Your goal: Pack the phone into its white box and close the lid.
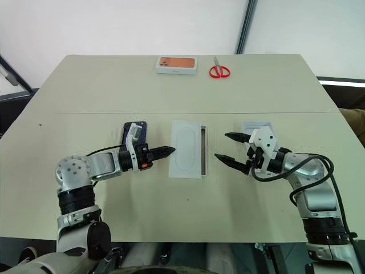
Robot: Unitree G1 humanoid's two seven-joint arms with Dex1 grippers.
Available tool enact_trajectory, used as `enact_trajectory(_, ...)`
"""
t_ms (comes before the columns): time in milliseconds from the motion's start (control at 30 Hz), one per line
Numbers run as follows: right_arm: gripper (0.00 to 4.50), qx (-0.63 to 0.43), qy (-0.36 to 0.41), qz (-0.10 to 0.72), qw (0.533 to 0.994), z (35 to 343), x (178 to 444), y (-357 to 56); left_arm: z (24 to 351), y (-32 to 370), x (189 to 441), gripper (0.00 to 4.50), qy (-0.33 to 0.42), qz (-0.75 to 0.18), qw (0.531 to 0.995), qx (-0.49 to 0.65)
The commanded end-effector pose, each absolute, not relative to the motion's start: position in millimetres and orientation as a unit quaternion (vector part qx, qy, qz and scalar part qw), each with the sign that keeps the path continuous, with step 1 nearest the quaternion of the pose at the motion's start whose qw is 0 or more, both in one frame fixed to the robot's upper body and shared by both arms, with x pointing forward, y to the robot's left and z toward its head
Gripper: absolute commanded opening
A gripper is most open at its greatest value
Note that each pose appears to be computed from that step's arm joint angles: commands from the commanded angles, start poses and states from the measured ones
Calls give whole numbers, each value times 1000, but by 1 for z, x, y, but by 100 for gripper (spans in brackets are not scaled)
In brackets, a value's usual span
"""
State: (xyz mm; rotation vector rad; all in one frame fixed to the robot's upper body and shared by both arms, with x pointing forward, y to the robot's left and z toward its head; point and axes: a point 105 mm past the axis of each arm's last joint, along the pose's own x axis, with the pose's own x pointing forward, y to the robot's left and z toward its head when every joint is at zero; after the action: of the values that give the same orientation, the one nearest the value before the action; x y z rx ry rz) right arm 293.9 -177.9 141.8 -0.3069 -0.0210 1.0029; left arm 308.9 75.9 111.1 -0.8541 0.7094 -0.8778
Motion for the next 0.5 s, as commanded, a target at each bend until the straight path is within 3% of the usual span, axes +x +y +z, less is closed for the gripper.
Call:
enact_trajectory(33,390,-159,-41,482,861,154,290,-174,117,75,314,0,312,-408,757,-405)
enact_trajectory(433,390,-166,-38,483,859,147,289,-169,119,65,323,0,311,-408,759,-401)
enact_trajectory(500,394,-165,-39,482,860,147,289,-168,117,66,323,65,315,-406,759,-400)
